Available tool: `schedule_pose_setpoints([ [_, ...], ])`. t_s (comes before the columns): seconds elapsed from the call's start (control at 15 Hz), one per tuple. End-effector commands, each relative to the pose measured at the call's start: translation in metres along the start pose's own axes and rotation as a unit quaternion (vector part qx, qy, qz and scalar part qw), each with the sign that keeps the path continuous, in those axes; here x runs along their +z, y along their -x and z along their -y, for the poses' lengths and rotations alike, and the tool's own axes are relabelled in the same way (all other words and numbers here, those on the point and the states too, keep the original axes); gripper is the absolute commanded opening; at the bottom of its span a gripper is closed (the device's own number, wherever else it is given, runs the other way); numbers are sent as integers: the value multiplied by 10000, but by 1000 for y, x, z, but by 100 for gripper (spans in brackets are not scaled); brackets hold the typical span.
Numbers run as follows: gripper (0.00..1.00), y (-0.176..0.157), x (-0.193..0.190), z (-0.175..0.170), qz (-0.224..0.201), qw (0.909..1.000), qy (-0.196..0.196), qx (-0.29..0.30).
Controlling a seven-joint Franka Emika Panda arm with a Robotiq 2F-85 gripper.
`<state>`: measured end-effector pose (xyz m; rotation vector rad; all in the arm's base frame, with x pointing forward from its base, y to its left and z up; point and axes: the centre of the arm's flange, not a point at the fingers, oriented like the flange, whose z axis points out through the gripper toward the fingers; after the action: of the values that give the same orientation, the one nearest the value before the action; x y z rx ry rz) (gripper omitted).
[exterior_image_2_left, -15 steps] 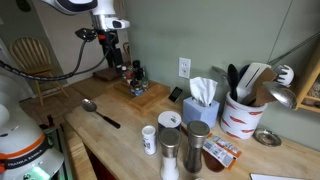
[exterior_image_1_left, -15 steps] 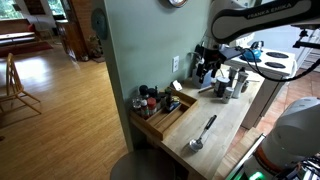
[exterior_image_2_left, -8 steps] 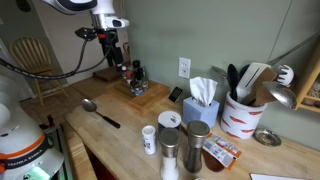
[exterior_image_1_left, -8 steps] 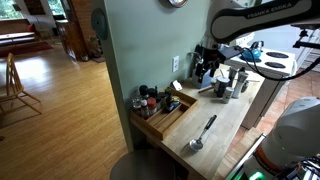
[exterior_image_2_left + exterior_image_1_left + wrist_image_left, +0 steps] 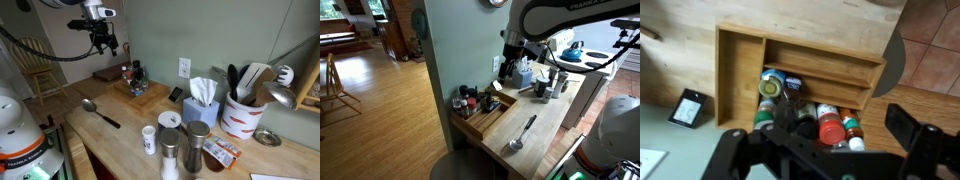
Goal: Remove the black paper bottle from the box
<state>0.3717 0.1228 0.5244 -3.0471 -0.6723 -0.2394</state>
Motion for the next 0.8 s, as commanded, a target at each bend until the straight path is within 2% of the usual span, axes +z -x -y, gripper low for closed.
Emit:
schedule_pose_setpoints([
  [0.0, 100, -35, 2, 30, -421, 9947, -263, -898],
  [0.2, 100, -67, 7, 56, -679, 9886, -345, -1300],
  [0.33, 100, -85, 15, 64, -786, 9875, -310, -1328],
  [0.73, 100, -124, 44, 52, -964, 9918, -154, -823],
])
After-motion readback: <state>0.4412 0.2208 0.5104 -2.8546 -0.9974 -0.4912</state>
